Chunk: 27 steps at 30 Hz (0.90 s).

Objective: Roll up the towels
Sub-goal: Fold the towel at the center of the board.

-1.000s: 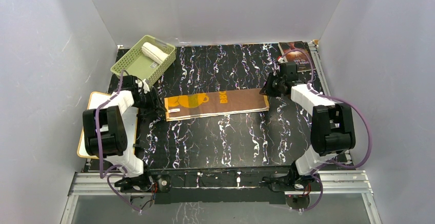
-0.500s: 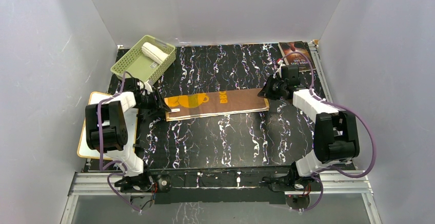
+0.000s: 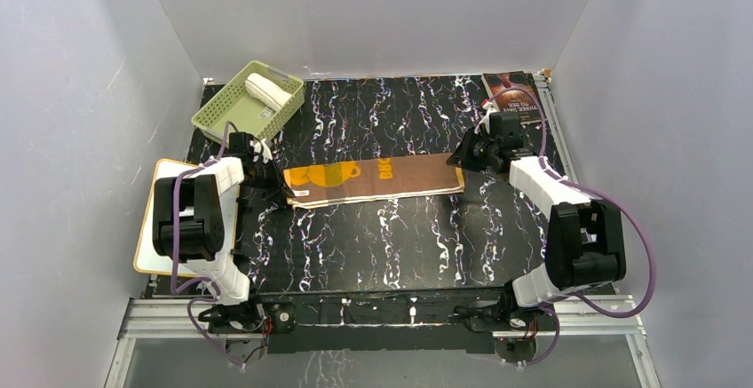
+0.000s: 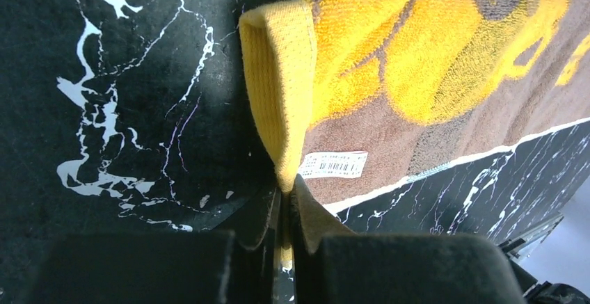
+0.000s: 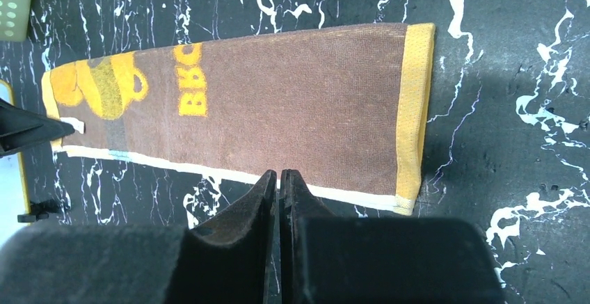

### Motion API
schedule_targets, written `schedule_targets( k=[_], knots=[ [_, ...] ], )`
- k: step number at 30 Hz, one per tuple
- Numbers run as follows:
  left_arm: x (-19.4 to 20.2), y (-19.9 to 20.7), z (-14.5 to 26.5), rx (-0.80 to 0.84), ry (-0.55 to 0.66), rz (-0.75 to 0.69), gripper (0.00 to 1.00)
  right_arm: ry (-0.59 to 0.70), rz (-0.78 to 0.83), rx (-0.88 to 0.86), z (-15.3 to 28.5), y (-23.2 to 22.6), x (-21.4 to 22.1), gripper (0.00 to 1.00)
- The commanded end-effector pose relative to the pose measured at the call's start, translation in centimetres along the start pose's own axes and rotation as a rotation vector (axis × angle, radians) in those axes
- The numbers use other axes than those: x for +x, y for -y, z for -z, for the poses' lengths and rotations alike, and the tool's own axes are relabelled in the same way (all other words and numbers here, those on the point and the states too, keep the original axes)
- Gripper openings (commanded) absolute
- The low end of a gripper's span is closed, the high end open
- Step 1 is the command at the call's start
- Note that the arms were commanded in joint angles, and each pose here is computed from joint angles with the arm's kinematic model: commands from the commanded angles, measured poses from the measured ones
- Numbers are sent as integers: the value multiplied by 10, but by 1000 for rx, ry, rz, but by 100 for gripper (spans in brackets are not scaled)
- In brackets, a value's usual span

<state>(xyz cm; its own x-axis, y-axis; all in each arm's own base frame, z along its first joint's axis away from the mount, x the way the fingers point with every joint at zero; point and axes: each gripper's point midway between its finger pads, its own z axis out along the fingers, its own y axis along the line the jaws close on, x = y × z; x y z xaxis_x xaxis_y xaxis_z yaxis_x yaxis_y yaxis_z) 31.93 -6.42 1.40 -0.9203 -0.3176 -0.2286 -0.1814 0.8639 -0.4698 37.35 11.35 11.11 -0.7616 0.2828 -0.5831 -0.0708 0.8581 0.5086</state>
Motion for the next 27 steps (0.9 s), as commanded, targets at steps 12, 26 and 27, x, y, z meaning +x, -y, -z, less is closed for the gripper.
schedule_targets(
  k=[12,26,27],
  knots=[
    [-30,-75,90,-610,133,-125,0,35,18,45,9,-1,-5,4],
    [-68,17,118,-699,192,-447,0,5,4,125,8,0,-5,7],
    [-63,30,110,-678,166,-468,0,3,5,126,9,0,-5,8]
  ],
)
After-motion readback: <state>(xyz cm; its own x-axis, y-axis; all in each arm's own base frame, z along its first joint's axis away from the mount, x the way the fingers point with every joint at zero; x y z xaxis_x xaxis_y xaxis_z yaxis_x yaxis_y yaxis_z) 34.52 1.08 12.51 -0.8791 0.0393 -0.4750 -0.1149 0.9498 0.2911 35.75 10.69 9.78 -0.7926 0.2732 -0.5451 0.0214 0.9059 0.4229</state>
